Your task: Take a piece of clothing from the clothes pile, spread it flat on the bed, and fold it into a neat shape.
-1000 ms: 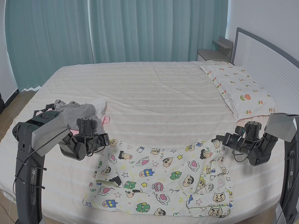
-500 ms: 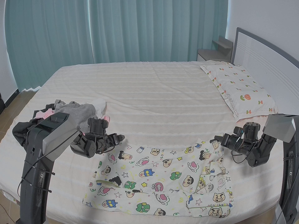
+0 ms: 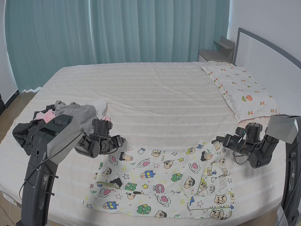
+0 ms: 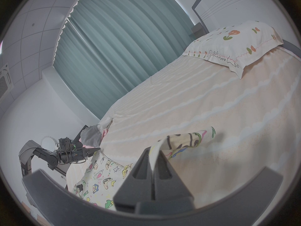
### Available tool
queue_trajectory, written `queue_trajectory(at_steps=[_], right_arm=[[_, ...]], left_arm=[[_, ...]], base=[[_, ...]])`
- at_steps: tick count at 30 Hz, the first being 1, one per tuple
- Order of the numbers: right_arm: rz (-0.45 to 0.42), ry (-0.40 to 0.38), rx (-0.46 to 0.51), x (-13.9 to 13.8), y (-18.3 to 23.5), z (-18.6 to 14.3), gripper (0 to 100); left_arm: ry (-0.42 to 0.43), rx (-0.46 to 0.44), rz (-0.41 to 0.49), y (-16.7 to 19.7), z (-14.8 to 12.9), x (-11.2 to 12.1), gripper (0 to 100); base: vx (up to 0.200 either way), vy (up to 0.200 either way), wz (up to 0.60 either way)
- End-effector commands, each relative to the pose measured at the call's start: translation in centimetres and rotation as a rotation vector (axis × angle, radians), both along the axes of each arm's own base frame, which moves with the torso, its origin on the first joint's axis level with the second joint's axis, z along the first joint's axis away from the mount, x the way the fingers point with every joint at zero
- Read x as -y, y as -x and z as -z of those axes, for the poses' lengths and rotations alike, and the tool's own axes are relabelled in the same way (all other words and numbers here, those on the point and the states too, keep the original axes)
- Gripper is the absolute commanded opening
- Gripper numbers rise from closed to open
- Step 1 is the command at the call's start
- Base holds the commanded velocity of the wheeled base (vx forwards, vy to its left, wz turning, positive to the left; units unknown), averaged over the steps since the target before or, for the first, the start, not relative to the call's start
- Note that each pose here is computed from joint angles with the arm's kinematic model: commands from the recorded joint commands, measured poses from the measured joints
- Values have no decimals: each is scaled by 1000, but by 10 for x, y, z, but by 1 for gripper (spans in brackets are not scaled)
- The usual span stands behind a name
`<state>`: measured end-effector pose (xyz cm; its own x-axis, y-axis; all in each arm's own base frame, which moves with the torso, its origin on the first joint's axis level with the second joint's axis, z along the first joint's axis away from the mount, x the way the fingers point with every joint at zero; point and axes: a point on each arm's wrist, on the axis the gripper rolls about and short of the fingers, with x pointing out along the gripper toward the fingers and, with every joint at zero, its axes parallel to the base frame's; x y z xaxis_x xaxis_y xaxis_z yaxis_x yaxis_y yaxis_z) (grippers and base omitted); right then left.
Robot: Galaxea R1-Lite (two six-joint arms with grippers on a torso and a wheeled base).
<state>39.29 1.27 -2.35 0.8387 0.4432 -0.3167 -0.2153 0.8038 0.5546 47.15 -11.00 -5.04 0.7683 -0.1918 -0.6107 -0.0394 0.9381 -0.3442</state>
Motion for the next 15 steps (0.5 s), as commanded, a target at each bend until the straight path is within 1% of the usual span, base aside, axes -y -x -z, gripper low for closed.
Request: queue_trajectory(at_steps=[1,6,8,11,12,15], right_arm=[[-1,0,-2,0,0,0,0],[-1,0,-7,0,1,1,0],[-1,0,-8,0,2,2,0],[1,0,-10,0,2,2,0],[2,0,-8,0,2,1,0],[7,1,2,2,2,0,0]], left_arm=[[-4,-2,-2,0,3,0,0],[-10,1,-6,0,3,-1,0],[-24,4,-20,0,4,-2,0],[-30,23,-40,-1,3,-4,0],[-31,42,-53,-1,0,-6,0],[-30,69,-60,3,-2,-7,0]], base=[[0,0,0],[0,0,0],[0,0,0],[0,0,0],[0,0,0],[0,0,0]])
